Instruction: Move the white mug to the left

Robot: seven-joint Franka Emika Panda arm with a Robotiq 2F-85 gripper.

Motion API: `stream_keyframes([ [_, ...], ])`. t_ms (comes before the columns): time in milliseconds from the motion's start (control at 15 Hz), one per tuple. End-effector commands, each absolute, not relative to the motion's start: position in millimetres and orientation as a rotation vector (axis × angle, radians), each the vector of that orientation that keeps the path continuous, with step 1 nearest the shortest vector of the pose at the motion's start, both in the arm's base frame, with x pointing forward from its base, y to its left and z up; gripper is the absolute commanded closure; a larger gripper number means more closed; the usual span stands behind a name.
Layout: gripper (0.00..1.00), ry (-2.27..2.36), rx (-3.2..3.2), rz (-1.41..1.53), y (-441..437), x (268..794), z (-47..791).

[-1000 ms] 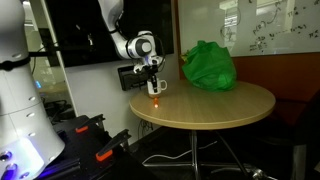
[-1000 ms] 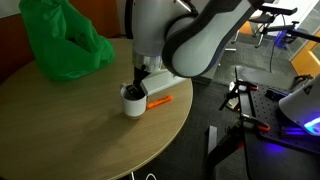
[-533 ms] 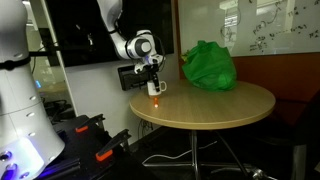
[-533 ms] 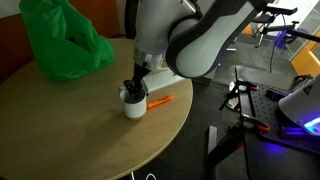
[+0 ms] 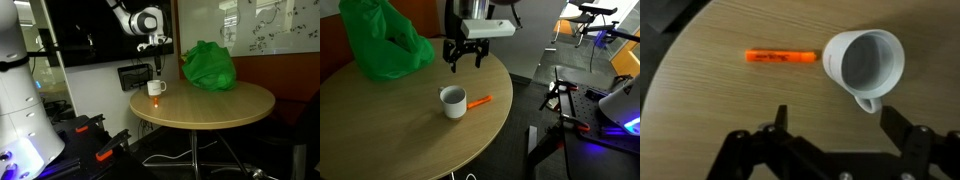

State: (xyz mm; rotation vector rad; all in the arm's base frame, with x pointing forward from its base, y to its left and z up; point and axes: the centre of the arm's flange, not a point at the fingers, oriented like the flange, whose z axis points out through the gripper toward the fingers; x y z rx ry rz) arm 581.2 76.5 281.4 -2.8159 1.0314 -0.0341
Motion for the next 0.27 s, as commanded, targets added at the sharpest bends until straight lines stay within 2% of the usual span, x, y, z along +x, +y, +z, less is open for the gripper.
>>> stream_keyframes([
  [0,0.00,1.032,-2.863,0.124,48.9,578.6,320.9],
  [200,0.00,1.036,-2.894,0.171,28.0,576.1,339.3],
])
